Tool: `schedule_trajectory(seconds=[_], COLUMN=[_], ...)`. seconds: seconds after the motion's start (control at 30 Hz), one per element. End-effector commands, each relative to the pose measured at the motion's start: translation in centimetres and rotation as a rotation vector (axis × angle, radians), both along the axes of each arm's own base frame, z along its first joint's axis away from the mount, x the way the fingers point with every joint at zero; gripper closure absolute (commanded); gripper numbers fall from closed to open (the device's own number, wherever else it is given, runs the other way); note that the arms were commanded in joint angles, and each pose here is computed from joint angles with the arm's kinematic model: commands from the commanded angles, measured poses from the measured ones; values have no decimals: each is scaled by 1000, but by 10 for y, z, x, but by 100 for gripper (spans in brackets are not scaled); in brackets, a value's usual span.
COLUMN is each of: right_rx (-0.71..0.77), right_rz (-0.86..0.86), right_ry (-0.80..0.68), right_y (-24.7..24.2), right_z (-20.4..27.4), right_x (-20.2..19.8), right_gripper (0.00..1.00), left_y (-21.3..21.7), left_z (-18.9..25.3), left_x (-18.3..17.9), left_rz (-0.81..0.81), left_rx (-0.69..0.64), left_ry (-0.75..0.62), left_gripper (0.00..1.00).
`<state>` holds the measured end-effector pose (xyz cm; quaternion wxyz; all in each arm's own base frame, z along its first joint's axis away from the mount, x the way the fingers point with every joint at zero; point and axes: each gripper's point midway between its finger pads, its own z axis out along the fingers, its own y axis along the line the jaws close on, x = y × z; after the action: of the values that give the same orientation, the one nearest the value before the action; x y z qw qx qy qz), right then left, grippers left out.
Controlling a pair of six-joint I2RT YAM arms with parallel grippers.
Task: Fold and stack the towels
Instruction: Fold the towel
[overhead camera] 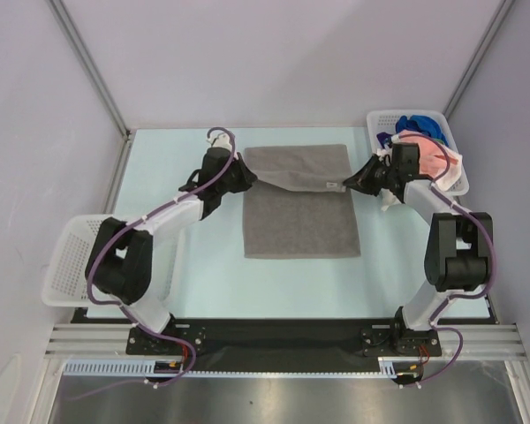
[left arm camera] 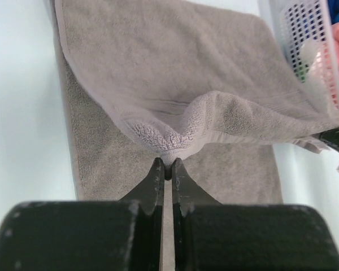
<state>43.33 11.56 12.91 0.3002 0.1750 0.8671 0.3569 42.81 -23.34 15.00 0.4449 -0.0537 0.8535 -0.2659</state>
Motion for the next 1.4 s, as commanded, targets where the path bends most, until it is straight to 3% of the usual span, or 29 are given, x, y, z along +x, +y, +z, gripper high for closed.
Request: schedule_trajectory(seconds=[0.0, 0.17, 1.37], right_rx=[-5, -21, -70], right_rz=[17, 7, -9], right_ry=[-105, -103, -61], right_y=[1, -2, -11], right_z=[34, 38, 15], right_x=[-5, -16, -91], right_gripper=[100, 100, 100], left_y=[2, 5, 8], left_z=[47, 57, 12], left_x=[-5, -16, -94], left_rz=[13, -2, -37], left_rx=[-21, 1, 34], left_ry=[-80, -68, 18], left_gripper=[100, 100, 100])
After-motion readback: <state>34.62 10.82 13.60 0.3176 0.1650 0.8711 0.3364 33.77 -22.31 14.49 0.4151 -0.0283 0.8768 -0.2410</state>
